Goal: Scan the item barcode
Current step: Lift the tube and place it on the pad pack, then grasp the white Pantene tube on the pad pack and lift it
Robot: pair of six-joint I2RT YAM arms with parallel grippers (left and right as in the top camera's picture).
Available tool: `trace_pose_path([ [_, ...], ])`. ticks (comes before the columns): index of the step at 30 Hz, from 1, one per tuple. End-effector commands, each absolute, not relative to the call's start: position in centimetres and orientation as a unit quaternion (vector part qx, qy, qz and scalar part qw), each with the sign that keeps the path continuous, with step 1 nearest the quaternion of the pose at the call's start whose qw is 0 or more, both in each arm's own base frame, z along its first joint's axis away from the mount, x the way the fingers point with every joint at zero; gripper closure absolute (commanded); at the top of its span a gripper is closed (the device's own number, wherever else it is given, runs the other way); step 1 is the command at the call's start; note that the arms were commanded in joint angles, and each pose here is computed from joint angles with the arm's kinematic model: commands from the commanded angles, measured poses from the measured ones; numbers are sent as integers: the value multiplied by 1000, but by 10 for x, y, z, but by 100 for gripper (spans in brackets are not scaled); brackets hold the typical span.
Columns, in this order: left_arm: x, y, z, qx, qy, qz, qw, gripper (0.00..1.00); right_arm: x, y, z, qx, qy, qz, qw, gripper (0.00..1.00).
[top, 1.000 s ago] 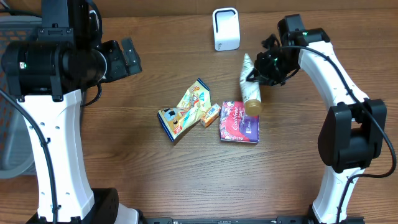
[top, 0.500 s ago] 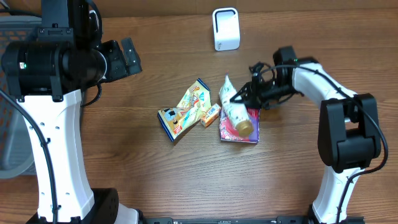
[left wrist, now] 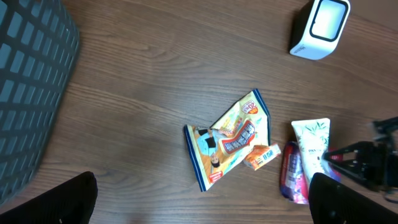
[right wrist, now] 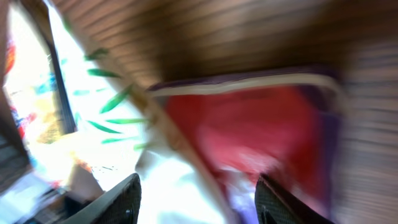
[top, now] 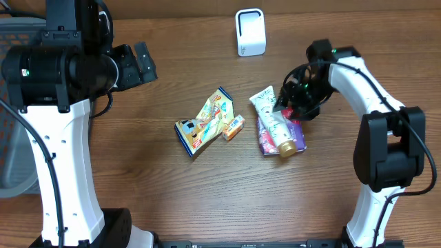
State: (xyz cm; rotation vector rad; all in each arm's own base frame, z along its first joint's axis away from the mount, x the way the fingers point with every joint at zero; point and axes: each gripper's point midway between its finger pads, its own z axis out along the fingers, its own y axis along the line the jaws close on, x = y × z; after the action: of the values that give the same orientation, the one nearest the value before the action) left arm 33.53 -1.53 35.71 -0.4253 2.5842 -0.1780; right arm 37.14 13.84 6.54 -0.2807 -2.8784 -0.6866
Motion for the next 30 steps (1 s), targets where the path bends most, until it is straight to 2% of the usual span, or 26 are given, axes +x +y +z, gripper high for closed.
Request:
trace_pose_path([
  [1, 332, -13, 362, -163, 949, -66, 263, 0, 395, 101, 85, -81, -988, -132, 21, 39],
  [6, 332, -13, 361, -163, 949, -66, 263, 0, 398, 105, 115, -34, -990, -135, 8, 40],
  [12, 332, -13, 362, -163, 949, -66, 263, 0, 375, 136, 123, 130, -982, -134, 23, 40],
  [15, 332, -13, 361, -163, 949, -66, 263, 0, 368, 144, 119, 173, -982, -67, 22, 38],
  [17, 332, -13, 362, -163, 949, -66, 263, 0, 365, 151, 116, 202, -979, -3, 12, 33],
  [22, 332, -13, 362, -163, 949, -66, 263, 0, 357, 172, 107, 238, -971, 36, 1, 23],
  [30, 332, -13, 362, -163, 949, -66, 263, 0, 342, 168, 79, 235, -971, 44, 31, 24],
])
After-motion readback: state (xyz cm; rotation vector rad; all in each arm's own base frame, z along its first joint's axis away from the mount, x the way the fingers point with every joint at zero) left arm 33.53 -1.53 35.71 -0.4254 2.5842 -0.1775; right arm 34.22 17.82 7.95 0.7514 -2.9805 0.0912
